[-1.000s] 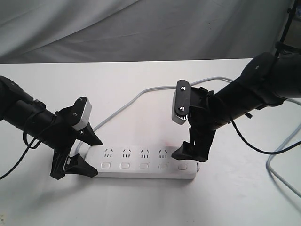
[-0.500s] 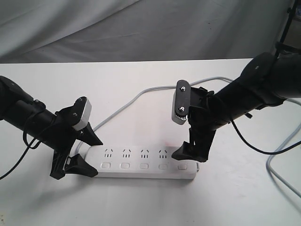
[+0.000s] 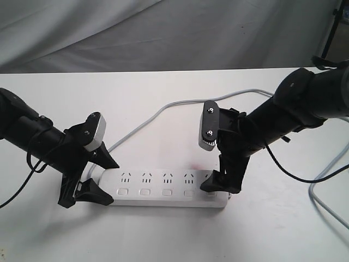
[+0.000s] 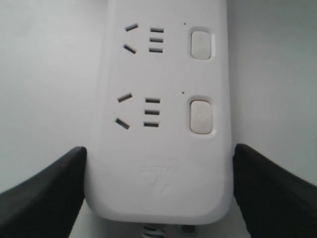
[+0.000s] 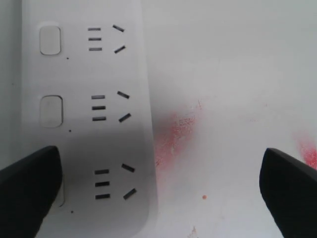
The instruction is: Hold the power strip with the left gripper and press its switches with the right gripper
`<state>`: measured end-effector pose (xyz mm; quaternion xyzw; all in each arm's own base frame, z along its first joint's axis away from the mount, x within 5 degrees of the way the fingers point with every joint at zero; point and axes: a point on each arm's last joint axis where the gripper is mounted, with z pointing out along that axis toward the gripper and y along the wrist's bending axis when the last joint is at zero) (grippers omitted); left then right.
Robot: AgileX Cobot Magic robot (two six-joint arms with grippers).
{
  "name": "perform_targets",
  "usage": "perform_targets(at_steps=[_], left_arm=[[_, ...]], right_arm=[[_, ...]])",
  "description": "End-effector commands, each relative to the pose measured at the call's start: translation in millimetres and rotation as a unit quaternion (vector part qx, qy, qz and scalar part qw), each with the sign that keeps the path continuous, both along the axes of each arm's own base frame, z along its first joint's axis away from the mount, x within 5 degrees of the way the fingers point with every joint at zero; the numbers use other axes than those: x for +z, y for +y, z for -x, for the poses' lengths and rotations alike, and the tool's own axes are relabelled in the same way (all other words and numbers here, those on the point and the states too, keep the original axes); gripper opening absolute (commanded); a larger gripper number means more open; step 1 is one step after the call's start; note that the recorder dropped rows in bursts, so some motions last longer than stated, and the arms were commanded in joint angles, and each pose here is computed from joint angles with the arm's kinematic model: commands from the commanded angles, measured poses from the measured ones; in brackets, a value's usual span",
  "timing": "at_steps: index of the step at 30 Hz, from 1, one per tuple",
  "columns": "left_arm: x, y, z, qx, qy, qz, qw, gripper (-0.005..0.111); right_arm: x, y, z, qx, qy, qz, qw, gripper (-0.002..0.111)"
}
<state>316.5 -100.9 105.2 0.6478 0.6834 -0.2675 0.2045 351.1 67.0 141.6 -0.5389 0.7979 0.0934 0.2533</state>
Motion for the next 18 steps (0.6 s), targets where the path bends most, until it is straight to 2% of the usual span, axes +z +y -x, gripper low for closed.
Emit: perform_targets(at_steps=[1,18], left_arm=[[-1,-2,1,0.001,0.001,0.0,1.0,0.014],[-1,-2,1,0.001,0.001,0.0,1.0,0.014]], right_arm=[[-3,-3,2,0.008,0.004,0.006,1.0,0.105],[-25,-11,0,0.003,0.027,0.056,0.998,0.105]])
